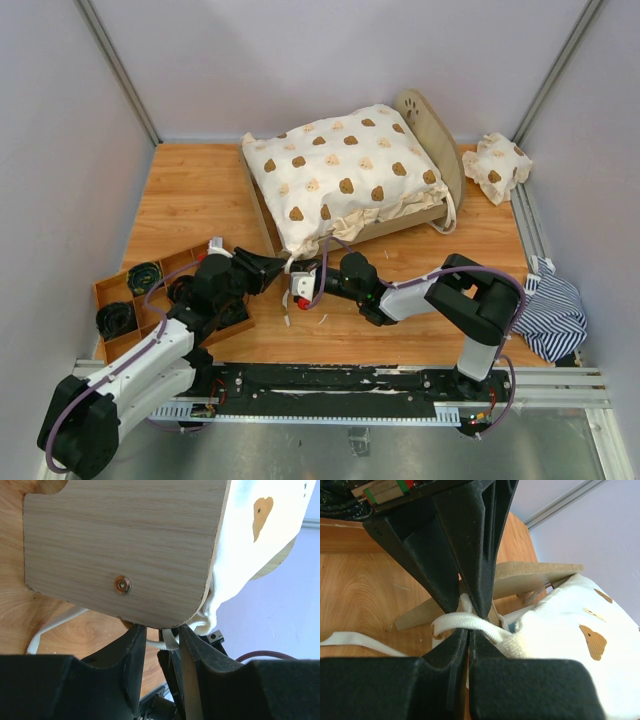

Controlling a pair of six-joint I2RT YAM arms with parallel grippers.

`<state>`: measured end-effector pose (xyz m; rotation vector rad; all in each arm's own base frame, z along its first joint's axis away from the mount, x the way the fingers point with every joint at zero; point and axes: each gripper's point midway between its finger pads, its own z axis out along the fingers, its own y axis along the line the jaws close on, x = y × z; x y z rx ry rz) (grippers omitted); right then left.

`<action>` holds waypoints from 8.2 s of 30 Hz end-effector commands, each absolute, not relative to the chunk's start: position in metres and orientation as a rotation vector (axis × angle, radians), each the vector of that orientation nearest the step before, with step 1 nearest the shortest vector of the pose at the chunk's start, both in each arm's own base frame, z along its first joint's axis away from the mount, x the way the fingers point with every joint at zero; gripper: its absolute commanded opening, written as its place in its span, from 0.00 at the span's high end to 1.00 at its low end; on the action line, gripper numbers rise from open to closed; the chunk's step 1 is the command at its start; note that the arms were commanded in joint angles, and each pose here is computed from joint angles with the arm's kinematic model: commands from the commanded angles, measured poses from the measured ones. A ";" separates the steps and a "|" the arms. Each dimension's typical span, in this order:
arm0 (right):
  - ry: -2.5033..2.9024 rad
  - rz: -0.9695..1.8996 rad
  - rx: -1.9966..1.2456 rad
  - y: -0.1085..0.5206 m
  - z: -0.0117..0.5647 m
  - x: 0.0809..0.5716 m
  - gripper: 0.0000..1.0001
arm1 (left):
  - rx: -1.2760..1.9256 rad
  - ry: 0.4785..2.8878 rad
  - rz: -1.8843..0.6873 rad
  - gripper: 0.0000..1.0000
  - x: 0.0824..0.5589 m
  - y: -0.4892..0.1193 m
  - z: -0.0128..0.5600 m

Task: Set up the pet bed

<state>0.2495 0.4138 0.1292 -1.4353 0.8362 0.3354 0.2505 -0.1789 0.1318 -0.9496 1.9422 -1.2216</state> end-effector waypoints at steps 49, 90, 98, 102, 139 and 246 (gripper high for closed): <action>1.773 1.044 -0.230 0.425 0.051 0.242 0.53 | -0.855 1.756 -1.304 1.00 0.266 -0.179 0.196; 1.718 0.824 -0.446 0.396 0.013 0.243 1.00 | -0.593 1.377 -0.610 1.00 0.326 -0.095 0.381; 1.693 0.868 -0.482 0.407 0.019 0.240 1.00 | -0.720 1.729 -0.868 0.54 0.291 -0.136 0.235; 1.690 0.873 -0.486 0.408 0.021 0.239 1.00 | -0.860 1.824 -1.078 0.44 0.266 -0.156 0.201; 1.728 0.805 -0.420 0.392 0.009 0.248 1.00 | -1.048 1.670 -1.113 1.00 0.269 -0.144 0.216; 1.652 1.142 -0.375 0.395 0.221 0.232 1.00 | -0.373 1.903 -0.644 0.35 0.250 -0.126 0.201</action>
